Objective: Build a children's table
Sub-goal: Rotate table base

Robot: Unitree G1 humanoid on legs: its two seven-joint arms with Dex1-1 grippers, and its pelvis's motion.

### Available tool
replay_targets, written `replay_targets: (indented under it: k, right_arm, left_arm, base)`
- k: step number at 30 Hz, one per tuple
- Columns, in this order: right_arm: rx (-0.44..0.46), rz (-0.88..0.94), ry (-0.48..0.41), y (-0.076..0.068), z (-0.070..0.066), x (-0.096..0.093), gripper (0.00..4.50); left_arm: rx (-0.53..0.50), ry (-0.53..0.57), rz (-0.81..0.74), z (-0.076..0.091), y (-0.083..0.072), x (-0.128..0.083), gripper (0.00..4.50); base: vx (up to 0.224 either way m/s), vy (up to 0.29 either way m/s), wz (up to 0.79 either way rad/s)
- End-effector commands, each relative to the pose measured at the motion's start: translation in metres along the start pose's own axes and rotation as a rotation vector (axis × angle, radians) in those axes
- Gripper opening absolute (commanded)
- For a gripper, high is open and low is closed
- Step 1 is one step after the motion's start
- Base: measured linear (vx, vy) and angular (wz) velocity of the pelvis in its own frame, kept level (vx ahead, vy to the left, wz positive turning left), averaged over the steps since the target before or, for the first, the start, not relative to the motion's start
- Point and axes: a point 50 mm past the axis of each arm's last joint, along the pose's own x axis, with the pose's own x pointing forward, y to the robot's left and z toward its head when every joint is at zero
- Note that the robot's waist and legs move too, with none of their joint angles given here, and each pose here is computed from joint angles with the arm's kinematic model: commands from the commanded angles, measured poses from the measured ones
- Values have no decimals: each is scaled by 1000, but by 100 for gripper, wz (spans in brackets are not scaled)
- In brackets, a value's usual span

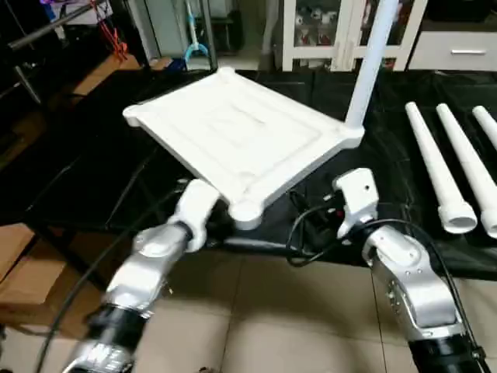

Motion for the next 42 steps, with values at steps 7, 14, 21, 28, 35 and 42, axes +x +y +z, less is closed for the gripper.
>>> replay_targets:
  k: [7, 14, 21, 28, 35, 42]
  right_arm:
    - [17, -5, -14, 2, 4, 3, 386]
    - [28, 173, -3, 20, 3, 0, 386]
    - [117, 390, 17, 44, 6, 10, 386]
    - [53, 459, 121, 53, -2, 33, 386]
    - [71, 412, 217, 46, -9, 45, 386]
    - [76, 360, 332, 33, -27, 45, 386]
  left_arm:
    - [-92, -202, -13, 37, -33, 28, 194]
    - [-118, -288, 208, 31, 23, -4, 194]
    - [-64, -214, 331, -4, 63, -60, 194]
    - [-84, -168, 80, -18, 41, -89, 194]
    - [-82, -143, -96, -18, 18, -98, 194]
    - [-72, -120, -97, -16, 17, -93, 194]
  base:
    - [0, 0, 0]
    - [0, 0, 0]
    - [0, 0, 0]
    - [0, 0, 0]
    - [0, 0, 0]
    - [0, 0, 0]
